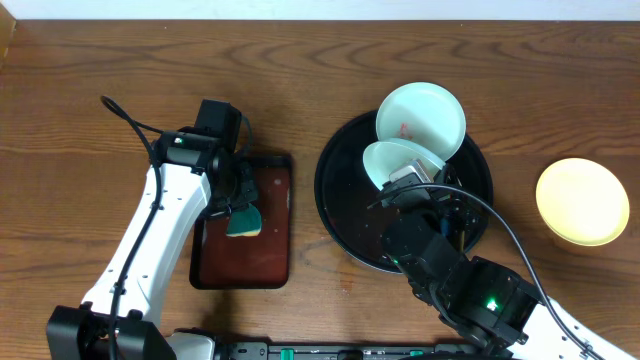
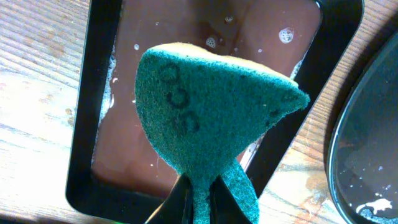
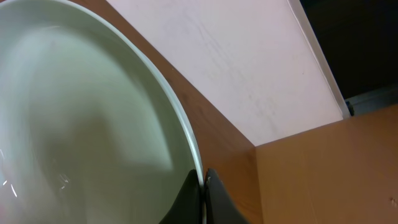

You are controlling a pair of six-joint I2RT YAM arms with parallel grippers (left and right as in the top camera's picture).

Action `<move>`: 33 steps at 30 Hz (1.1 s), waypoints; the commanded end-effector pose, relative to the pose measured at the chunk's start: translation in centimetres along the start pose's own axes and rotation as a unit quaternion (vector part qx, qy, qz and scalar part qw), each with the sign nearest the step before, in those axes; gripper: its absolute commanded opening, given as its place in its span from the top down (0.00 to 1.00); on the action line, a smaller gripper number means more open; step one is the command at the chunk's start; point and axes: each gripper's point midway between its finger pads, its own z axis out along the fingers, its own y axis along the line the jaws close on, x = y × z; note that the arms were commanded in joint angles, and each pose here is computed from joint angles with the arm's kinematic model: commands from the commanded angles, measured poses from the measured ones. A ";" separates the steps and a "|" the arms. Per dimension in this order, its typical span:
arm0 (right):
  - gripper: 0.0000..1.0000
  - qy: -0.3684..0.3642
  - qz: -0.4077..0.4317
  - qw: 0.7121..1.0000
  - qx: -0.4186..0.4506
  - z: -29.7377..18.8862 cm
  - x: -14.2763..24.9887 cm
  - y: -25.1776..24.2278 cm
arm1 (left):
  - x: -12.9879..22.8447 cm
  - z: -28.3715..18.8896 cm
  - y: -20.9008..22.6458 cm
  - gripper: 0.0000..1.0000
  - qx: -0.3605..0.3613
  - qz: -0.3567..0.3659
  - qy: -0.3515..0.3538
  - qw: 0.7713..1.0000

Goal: Clean dirty plates on tray and stack at the side
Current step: 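Lift the green plate by its rim with the right gripper, then carry the green plate right and stack it on the yellow plate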

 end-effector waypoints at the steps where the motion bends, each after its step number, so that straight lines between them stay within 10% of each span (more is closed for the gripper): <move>1: 0.99 -0.008 0.007 1.000 0.010 -0.5 -0.7 -0.8 | -0.1 0.0 0.1 0.92 0.001 0.007 -0.001 1.000; 25: 0.99 0.017 -0.070 0.997 0.016 -0.1 0.2 0.8 | 0.0 0.0 0.1 0.93 0.001 0.007 0.000 1.000; 33: 0.99 0.039 0.088 0.995 -0.035 0.5 1.4 2.5 | 0.0 0.0 0.1 0.93 0.000 0.007 0.001 1.000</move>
